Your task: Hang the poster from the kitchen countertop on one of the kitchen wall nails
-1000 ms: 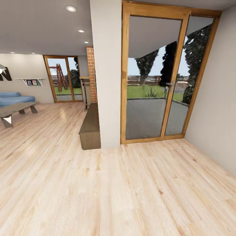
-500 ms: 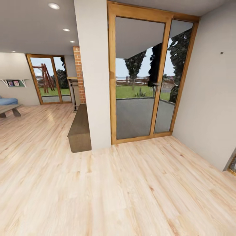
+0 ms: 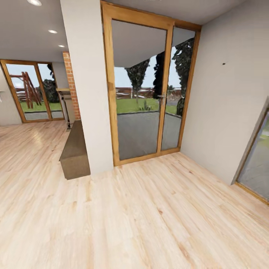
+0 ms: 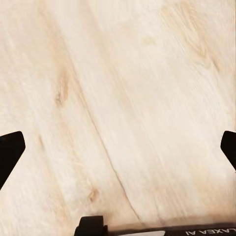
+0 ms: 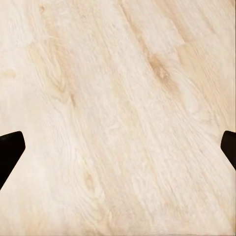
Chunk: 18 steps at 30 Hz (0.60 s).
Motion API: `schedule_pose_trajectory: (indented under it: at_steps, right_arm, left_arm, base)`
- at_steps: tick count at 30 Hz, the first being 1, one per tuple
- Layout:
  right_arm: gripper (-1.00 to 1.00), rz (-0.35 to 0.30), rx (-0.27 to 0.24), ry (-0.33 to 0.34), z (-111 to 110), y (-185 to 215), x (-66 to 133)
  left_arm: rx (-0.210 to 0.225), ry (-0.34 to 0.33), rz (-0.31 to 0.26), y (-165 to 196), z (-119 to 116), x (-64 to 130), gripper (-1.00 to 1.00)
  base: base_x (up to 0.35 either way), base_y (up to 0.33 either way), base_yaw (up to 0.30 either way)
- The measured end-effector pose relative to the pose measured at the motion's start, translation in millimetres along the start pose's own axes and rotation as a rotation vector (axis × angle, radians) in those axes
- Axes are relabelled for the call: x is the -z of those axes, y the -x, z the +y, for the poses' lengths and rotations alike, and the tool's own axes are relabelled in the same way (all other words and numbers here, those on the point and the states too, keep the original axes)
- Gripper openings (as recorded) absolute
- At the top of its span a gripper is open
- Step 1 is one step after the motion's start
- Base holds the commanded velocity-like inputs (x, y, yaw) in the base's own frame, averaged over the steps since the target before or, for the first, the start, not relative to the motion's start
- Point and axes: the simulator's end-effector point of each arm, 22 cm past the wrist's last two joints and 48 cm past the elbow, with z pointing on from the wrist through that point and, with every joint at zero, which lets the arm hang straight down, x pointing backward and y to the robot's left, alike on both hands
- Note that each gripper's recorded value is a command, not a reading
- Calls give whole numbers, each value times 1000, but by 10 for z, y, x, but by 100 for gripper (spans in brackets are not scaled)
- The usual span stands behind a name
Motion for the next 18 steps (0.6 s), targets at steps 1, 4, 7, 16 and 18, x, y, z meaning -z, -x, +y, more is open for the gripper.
schedule_pose_trajectory:
  at_steps: [1,4,7,16,18]
  right_arm:
    - [100,0,0,0,0,2,0]
    - [100,-1,0,0,2,6,0]
    - [100,-3,0,0,0,11,1]
    - [100,-6,-1,0,1,24,2]
    - [100,-6,0,0,1,27,2]
  left_arm:
    - [0,0,0,1,0,0,100]
    - [0,0,-1,5,0,1,100]
    - [0,0,-2,9,0,1,100]
    - [-1,0,-6,22,0,3,100]
    - [-1,0,-6,25,0,3,100]
  base:
    - [0,0,-267]
    - [0,0,-268]
    - [0,0,-272]
    - [0,0,-291]
    - [0,0,-299]
